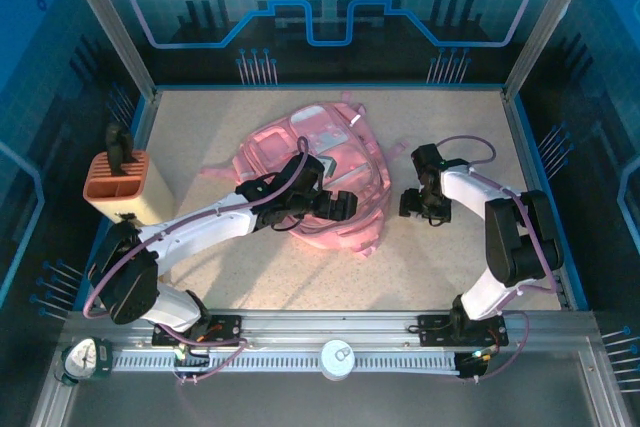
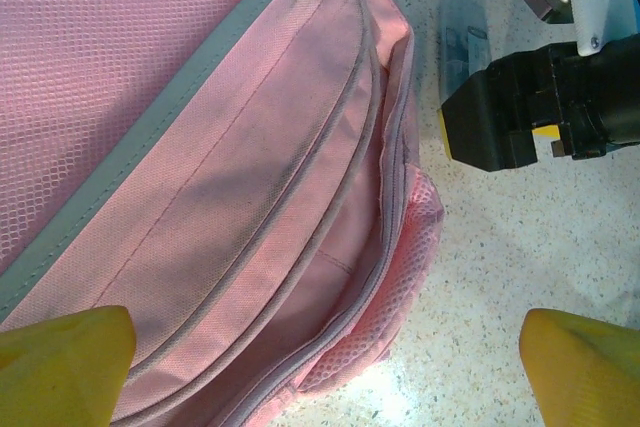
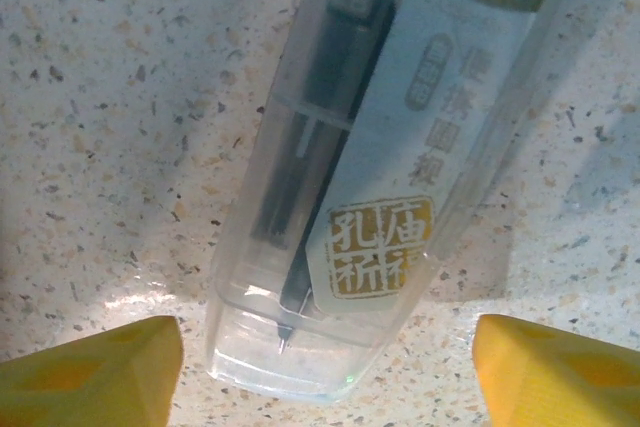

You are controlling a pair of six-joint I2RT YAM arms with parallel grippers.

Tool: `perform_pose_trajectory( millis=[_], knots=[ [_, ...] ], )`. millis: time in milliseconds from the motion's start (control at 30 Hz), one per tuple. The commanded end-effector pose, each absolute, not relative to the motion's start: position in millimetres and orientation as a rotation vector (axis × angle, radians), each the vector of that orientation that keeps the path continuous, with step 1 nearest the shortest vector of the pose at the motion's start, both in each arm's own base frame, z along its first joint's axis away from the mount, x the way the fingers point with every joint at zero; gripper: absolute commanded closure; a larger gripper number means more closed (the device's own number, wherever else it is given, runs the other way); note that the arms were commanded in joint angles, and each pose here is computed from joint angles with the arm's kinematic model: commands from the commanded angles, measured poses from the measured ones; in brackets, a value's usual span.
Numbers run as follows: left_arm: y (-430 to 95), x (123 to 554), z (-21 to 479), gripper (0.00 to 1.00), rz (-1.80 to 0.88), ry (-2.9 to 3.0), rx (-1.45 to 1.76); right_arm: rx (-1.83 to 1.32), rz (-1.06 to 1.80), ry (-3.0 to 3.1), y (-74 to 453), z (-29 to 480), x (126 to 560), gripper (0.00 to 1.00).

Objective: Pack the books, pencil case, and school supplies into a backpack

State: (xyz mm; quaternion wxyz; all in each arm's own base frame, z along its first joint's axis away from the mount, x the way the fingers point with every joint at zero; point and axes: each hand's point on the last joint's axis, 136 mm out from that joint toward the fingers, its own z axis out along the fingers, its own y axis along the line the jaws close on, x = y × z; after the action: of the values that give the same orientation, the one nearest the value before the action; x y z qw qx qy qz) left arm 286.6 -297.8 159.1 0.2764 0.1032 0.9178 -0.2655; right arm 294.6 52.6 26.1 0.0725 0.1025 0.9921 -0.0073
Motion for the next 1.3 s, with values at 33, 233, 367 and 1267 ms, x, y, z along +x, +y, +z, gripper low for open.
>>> perform_pose_trajectory(
  millis=[33, 233, 367, 1267],
  knots=[
    [-293, 287, 151, 0.01, -0.687, 2.481, 0.274, 0.412, -0.049, 2.937, 49, 30, 306, 0.18],
    [-294, 287, 149, 0.01, -0.693, 2.496, 0.28, 0.476, -0.054, 2.917, 49, 24, 312, 0.23],
    [-294, 288, 149, 0.01, -0.694, 2.497, 0.28, 0.514, -0.07, 2.93, 46, 19, 309, 0.3],
    [-265, 299, 156, 0.01, -0.422, 2.456, 0.449, 0.331, 0.04, 2.863, 50, 57, 295, 0.6]
  ],
)
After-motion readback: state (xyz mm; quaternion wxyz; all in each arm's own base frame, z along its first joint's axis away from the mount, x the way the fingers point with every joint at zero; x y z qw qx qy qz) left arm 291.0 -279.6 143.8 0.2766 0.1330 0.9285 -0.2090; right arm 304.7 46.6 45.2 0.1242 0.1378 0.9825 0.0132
